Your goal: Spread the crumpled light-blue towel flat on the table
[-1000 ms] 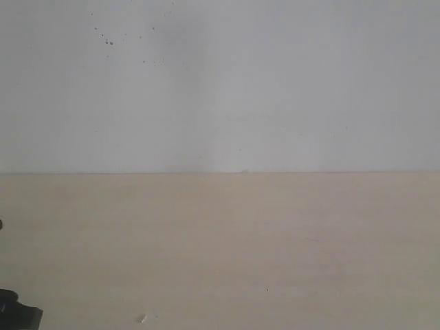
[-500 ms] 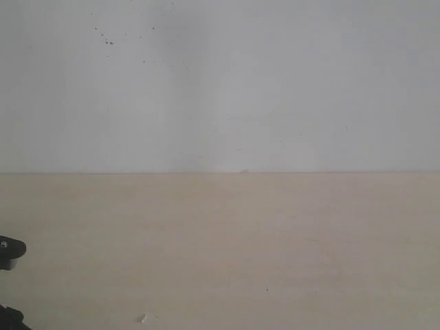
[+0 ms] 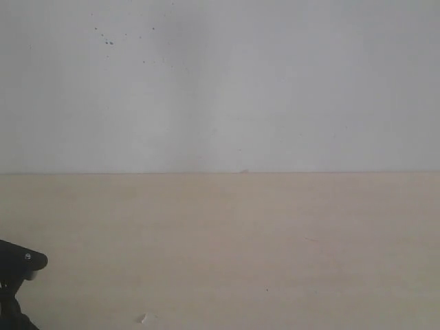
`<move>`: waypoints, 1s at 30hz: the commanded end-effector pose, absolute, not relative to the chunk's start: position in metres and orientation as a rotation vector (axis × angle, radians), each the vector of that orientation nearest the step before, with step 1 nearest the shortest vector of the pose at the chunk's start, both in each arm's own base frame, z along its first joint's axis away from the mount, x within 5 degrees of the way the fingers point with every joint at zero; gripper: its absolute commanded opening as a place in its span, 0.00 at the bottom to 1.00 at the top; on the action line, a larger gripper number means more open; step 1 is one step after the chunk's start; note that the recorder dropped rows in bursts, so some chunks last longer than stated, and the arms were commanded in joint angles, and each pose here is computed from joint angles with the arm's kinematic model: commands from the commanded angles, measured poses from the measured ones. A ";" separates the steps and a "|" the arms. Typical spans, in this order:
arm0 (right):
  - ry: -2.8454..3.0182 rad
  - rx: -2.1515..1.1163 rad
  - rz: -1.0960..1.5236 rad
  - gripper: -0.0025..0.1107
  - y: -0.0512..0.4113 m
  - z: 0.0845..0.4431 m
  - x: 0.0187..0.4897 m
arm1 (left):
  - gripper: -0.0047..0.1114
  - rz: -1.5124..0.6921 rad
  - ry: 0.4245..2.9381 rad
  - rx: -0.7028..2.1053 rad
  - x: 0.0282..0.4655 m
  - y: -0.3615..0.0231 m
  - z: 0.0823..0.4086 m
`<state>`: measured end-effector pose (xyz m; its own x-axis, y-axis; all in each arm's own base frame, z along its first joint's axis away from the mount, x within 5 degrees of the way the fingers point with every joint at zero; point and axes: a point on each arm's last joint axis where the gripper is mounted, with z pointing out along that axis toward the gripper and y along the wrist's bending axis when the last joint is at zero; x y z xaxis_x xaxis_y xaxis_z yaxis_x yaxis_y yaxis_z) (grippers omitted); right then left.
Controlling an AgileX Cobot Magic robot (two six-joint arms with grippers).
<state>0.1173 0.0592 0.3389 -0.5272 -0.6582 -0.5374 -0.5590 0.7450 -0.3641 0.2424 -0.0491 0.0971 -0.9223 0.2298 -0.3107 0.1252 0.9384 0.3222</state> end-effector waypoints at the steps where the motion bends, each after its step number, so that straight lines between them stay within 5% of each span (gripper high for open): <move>1: 2.275 -0.910 -0.174 0.12 0.060 0.338 0.117 | 0.16 0.419 2.817 0.236 0.242 -0.050 0.079; 10: 2.286 -0.917 -0.178 0.12 0.059 0.338 0.116 | 0.15 0.268 2.567 0.095 0.251 -0.054 0.151; 20: 2.316 -0.936 -0.202 0.12 0.057 0.336 0.114 | 0.15 0.130 2.313 0.133 0.207 -0.046 0.245; 24: 2.333 -0.936 -0.177 0.12 0.058 0.335 0.112 | 0.16 0.222 2.344 0.155 0.198 -0.038 0.248; 30: 2.330 -0.931 -0.105 0.12 0.063 0.335 0.111 | 0.38 0.159 2.452 0.128 0.209 -0.047 0.226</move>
<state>0.1116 0.0605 0.3347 -0.5656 -0.6528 -0.5040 -0.5886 0.7475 -0.3077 0.2051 -0.0408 0.2377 -0.7406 0.1462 -0.6558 0.0372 0.9835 0.1773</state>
